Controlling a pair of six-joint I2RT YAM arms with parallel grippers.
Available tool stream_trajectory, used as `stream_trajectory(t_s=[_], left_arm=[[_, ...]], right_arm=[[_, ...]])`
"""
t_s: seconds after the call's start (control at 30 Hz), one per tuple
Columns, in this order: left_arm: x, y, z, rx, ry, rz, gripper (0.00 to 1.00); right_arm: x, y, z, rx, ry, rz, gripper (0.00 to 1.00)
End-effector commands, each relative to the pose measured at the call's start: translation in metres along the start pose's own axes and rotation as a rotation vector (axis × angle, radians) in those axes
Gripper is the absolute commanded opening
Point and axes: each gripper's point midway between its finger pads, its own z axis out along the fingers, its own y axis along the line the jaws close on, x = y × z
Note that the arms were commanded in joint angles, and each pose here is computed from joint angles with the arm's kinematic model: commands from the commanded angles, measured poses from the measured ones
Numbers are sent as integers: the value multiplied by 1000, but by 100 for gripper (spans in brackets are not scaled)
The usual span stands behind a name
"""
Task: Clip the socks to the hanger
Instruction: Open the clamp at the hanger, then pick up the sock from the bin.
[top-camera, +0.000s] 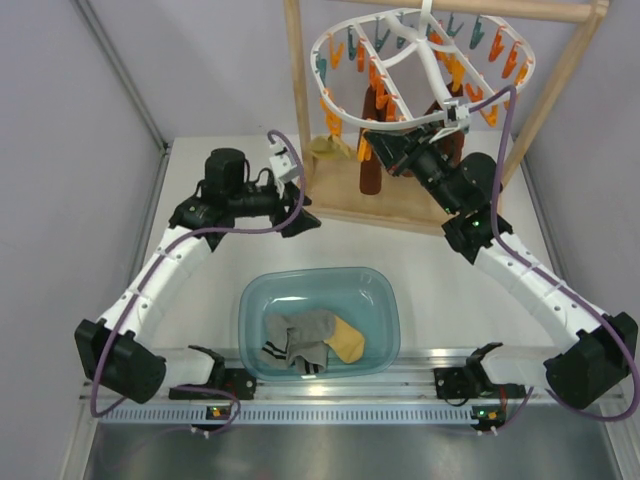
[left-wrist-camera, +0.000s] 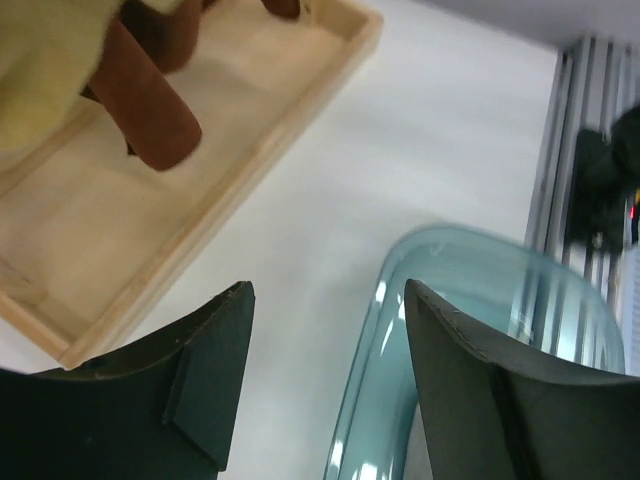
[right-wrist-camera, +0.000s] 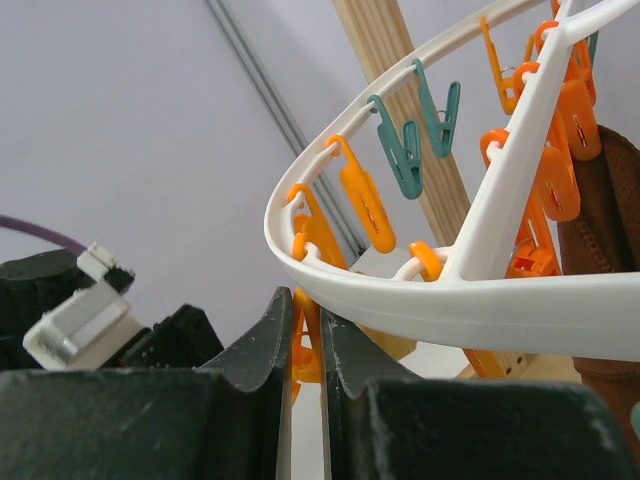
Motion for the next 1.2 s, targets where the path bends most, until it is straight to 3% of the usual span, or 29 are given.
stream_trajectory(t_s=[0.0, 0.03, 0.13, 0.17, 0.33, 0.53, 0.63, 0.83, 0.93, 1.17], left_arm=[[41, -44, -23, 205, 187, 109, 66], [61, -55, -36, 227, 265, 88, 66], [97, -60, -53, 251, 372, 209, 66], [100, -63, -57, 254, 386, 285, 66], [134, -100, -55, 378, 432, 396, 66], [161, -166, -14, 584, 386, 581, 64], [183, -180, 13, 645, 449, 624, 63], [212, -197, 58, 679, 556, 628, 63], [221, -199, 75, 653, 548, 688, 63], [257, -197, 93, 647, 616, 758, 62]], right_arm=[[-13, 17, -8, -65, -4, -2, 0], [-11, 17, -8, -68, 7, 1, 0], [-6, 17, -10, -72, 33, 8, 0], [-4, 16, -11, -69, 44, 10, 0], [-1, 13, -11, -61, 54, -1, 0], [-2, 12, -10, -57, 55, -13, 0], [-1, 11, -10, -55, 58, -18, 0], [-2, 7, -11, -50, 60, -27, 0], [-2, 3, -12, -46, 61, -27, 0], [2, -4, -12, -42, 66, -18, 0]])
